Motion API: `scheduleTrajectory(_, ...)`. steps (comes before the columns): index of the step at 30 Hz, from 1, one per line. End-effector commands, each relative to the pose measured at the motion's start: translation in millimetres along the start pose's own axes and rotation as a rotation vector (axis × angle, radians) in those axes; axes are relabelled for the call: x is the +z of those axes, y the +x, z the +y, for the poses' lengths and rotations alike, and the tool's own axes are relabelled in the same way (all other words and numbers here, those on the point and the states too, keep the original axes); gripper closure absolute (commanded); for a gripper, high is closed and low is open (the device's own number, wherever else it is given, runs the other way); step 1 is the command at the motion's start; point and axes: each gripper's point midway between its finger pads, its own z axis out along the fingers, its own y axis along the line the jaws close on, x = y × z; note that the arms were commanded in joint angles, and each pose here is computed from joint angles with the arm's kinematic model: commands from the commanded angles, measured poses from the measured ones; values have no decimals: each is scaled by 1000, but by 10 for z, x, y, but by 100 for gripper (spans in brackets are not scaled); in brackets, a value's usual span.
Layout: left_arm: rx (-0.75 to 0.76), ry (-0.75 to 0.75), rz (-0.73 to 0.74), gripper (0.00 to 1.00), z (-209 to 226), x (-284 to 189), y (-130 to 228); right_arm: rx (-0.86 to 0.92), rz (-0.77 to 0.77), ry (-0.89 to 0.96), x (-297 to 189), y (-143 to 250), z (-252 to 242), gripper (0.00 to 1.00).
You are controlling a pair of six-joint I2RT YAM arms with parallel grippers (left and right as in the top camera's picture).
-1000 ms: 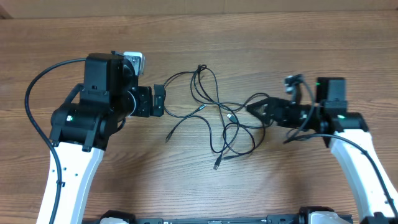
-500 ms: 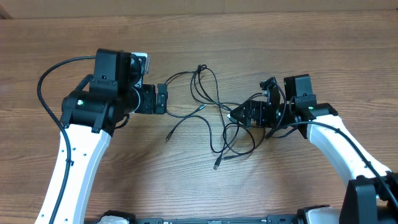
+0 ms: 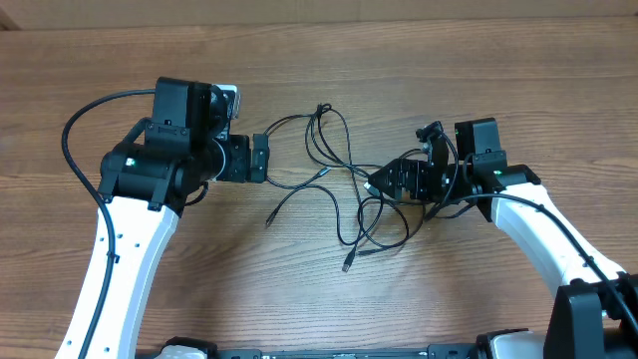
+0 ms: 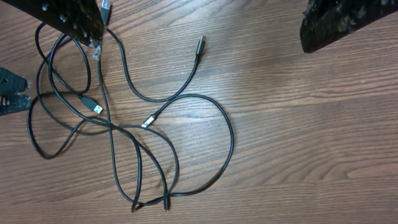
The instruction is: Untangle cables
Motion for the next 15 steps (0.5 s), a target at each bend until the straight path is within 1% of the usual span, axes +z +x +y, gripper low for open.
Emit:
scheduleTrajectory(1, -9, -15, -14, 1, 30, -26, -59, 9, 22, -3, 85, 21, -29, 0)
scheduleTrajectory(6, -9, -15, -14, 0, 30, -26, -59, -8, 48, -10, 186, 74, 4, 0)
scheduleTrajectory(11, -9, -15, -14, 0, 30, -26, -59, -73, 47, -33, 281, 79, 162, 0)
scheduleTrajectory(15, -9, -15, -14, 0, 30, -26, -59, -97, 45, 31, 347, 101, 127, 0)
